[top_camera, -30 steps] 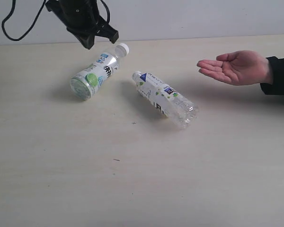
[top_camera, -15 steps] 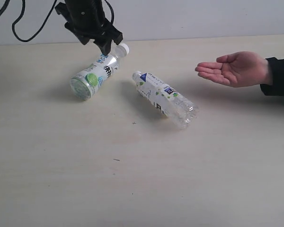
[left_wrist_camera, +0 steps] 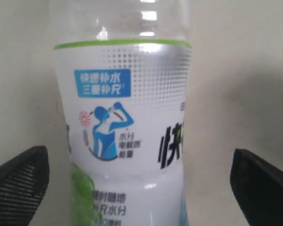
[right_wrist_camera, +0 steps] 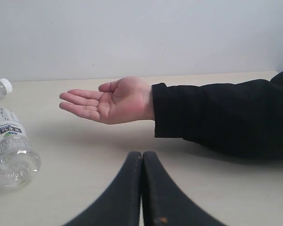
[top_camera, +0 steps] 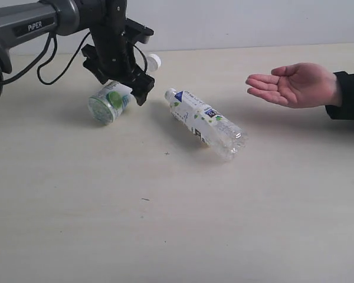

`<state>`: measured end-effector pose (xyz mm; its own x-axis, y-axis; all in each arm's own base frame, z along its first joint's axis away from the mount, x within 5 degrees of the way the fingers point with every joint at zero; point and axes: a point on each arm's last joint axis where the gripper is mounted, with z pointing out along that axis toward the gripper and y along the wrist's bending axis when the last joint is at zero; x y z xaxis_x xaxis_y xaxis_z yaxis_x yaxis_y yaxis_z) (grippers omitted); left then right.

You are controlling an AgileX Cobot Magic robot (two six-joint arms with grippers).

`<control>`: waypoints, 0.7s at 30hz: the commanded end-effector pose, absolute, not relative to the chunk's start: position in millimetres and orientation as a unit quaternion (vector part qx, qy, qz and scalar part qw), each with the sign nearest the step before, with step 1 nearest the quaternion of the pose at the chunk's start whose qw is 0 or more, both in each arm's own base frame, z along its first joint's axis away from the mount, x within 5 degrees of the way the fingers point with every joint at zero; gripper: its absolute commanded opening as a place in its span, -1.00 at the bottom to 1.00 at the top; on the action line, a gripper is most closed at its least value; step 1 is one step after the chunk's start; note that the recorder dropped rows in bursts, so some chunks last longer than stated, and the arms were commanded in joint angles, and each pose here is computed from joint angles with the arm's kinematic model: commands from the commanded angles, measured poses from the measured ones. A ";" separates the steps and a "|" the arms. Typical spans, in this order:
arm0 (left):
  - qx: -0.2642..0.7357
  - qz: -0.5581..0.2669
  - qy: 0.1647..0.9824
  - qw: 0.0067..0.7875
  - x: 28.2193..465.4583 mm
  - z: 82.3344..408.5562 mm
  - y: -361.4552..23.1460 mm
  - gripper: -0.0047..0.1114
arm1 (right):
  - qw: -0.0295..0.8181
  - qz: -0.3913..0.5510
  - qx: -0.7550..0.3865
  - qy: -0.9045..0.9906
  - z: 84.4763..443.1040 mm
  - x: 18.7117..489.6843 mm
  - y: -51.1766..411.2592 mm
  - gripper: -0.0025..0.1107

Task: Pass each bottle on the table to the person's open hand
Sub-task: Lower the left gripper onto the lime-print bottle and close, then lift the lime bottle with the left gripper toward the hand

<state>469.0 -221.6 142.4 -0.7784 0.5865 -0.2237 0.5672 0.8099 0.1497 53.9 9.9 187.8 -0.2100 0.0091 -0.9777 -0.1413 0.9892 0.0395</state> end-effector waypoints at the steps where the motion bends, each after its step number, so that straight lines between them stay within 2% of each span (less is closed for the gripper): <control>1: 0.304 0.040 0.941 0.143 473.2 138.1 -221.2 0.78 | 0.631 0.058 -0.039 0.773 187.3 53.9 9.4 -0.96; 3: 0.305 0.041 0.941 0.144 473.4 138.1 -220.9 0.61 | 0.631 0.058 -0.039 0.773 187.3 53.9 9.4 -0.96; 6: 0.305 0.044 0.941 0.141 473.1 138.0 -220.3 0.22 | 0.631 0.058 -0.039 0.773 187.3 53.9 9.4 -0.96; 8: 0.305 0.045 0.942 0.135 472.1 137.8 -219.8 -0.13 | 0.631 0.058 -0.039 0.773 187.3 53.9 9.4 -0.96; 11: 0.305 0.049 0.942 0.128 471.1 137.5 -218.7 -0.93 | 0.631 0.058 -0.039 0.773 187.3 53.9 9.4 -0.96; 15: 0.291 0.049 0.945 0.142 470.9 151.2 -217.9 -0.91 | 0.631 0.058 -0.039 0.773 187.3 53.9 9.4 -0.96; 21: 0.267 0.030 0.946 0.180 461.8 195.1 -225.2 -0.92 | 0.631 0.058 -0.039 0.773 187.3 53.9 9.4 -0.96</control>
